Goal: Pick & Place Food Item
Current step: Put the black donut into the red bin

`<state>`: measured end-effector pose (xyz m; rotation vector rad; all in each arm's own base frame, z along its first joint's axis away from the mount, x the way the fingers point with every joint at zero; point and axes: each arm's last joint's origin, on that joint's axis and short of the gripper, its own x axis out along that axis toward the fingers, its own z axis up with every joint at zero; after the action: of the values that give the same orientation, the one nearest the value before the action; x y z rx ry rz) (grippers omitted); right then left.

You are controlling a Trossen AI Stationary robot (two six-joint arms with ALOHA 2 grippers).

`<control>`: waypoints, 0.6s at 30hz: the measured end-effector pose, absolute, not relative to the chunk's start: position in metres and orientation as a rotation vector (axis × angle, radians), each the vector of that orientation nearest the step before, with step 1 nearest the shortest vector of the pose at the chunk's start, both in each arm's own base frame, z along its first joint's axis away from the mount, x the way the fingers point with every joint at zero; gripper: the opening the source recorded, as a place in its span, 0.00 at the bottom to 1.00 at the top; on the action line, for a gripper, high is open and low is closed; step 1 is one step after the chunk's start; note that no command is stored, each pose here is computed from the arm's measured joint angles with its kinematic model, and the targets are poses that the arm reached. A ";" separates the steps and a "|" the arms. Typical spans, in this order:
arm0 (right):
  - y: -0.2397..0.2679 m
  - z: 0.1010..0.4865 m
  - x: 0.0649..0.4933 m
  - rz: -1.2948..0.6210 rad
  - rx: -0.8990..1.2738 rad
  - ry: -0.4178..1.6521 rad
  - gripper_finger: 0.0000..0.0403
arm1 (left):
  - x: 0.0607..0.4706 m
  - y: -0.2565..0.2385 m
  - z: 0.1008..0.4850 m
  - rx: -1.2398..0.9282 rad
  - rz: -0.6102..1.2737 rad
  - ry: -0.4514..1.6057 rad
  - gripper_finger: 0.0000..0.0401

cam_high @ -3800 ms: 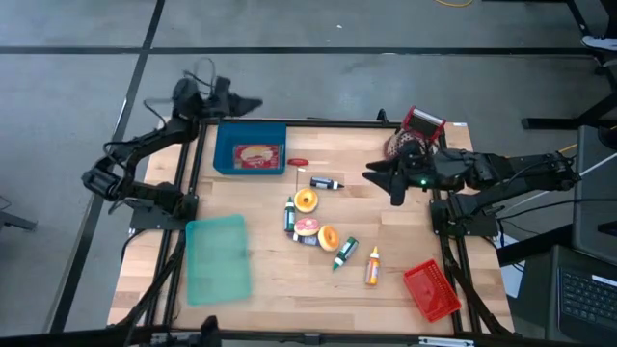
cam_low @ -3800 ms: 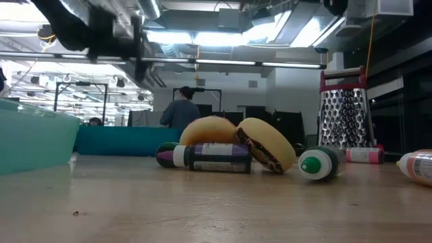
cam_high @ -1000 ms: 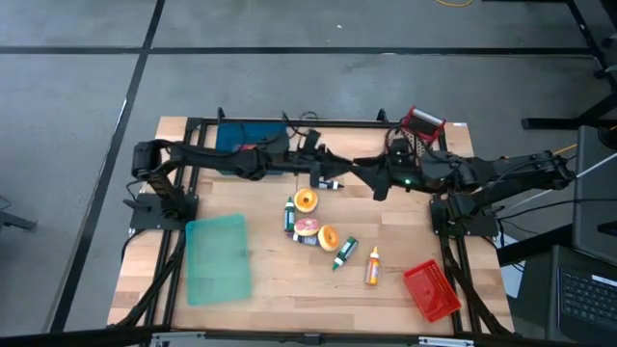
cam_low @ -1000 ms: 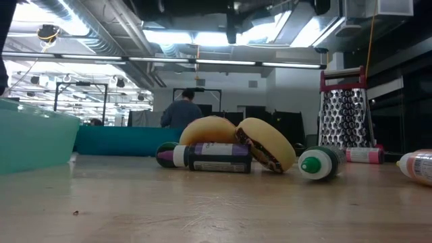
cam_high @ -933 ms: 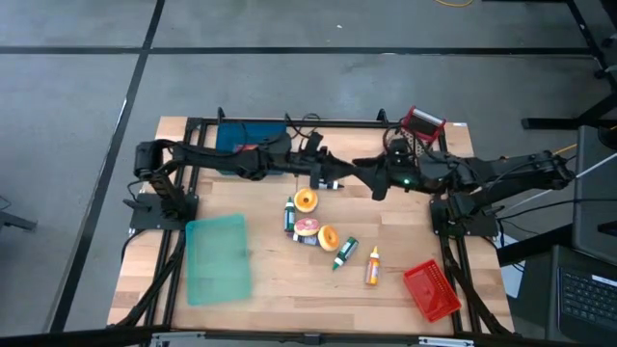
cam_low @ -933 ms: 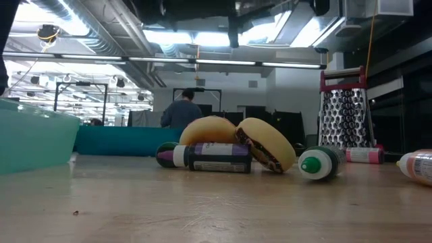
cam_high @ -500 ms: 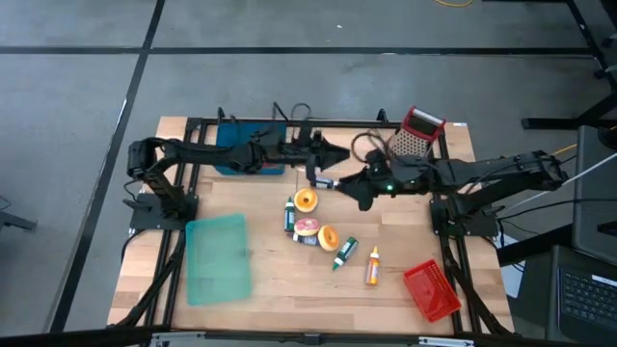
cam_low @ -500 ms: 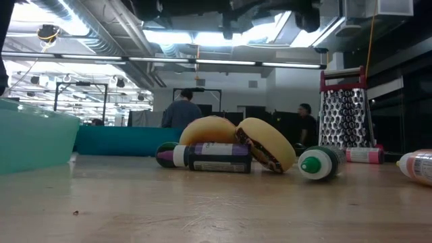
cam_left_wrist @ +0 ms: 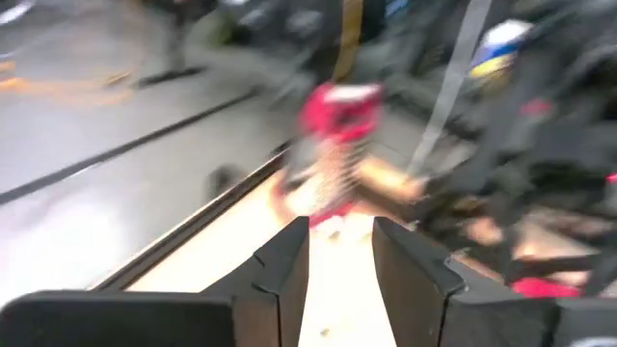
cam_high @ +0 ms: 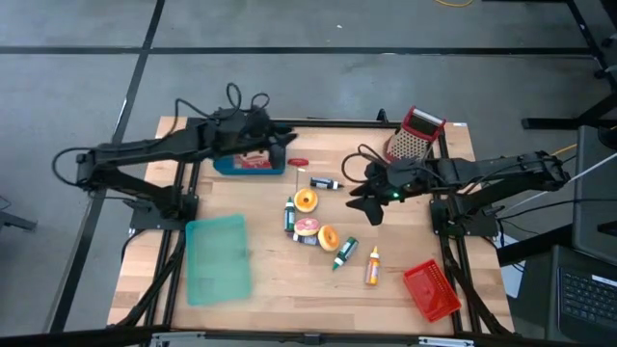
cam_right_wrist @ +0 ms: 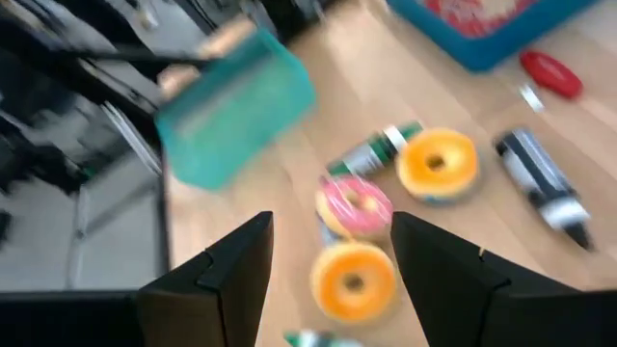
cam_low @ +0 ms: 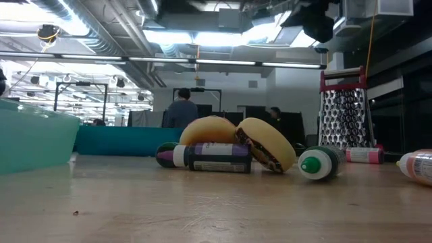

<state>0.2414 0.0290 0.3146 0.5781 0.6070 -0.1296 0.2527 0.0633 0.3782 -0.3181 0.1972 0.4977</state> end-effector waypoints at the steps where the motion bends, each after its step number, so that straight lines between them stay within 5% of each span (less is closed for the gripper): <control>1: 0.029 0.312 0.240 -0.135 0.564 0.634 0.54 | 0.247 0.060 0.379 -0.319 0.535 0.214 0.28; 9: 0.029 0.301 0.237 -0.126 0.503 0.690 0.54 | 0.218 0.015 0.378 -0.415 0.657 0.272 0.28; 18: 0.033 0.225 0.227 -0.144 0.686 0.784 0.54 | 0.209 -0.034 0.341 -0.476 0.729 0.290 0.28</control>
<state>0.2268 0.0329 0.2251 0.6857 0.7837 -0.1441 0.2093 -0.0338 0.3412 -0.4764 0.2897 0.7293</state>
